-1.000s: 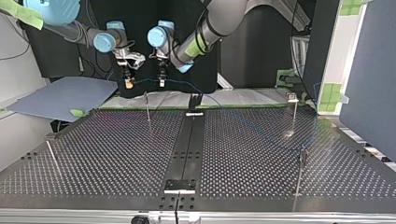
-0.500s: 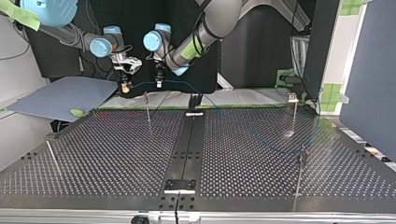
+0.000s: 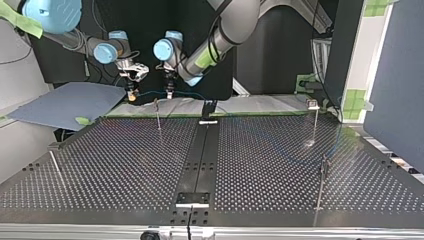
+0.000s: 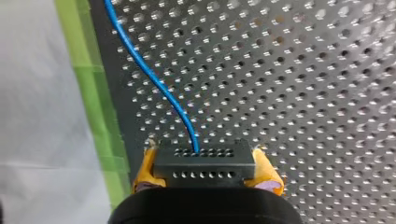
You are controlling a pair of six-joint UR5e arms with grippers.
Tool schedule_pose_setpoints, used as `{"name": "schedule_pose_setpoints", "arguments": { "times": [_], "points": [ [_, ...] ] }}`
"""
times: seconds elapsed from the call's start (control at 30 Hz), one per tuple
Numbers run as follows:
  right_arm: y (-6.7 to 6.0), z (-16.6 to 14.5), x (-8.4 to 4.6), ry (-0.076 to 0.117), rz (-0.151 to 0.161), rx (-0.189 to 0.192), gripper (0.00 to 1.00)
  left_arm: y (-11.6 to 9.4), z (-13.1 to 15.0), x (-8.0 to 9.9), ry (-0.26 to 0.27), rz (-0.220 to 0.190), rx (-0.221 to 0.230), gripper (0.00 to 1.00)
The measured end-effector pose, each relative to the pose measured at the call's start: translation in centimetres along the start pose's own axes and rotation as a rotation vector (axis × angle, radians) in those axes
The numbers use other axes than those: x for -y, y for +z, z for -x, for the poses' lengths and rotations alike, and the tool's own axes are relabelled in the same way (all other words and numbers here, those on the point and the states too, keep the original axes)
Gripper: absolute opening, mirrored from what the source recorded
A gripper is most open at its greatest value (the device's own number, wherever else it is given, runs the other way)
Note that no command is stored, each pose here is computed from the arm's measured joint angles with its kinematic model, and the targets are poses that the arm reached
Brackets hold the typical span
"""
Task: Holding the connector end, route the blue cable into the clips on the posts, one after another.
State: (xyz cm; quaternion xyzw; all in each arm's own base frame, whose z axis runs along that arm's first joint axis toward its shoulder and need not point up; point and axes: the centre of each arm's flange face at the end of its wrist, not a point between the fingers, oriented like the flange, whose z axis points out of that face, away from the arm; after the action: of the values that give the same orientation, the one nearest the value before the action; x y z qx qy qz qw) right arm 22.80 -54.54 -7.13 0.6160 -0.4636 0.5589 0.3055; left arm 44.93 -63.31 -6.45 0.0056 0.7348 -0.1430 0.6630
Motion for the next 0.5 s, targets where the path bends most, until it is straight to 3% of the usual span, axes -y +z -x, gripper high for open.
{"name": "schedule_pose_setpoints", "arguments": {
  "times": [0.27,0.5],
  "points": [
    [0.5,0.5,-1.2,0.005,0.009,0.004,0.0,0.8,-0.7,-0.9,0.025,-0.003,-0.031,0.0],
    [1.0,0.1,-1.7,0.009,-0.007,-0.005,0.0,0.9,-0.4,-0.3,0.023,-0.017,-0.035,0.0]
  ]
}}
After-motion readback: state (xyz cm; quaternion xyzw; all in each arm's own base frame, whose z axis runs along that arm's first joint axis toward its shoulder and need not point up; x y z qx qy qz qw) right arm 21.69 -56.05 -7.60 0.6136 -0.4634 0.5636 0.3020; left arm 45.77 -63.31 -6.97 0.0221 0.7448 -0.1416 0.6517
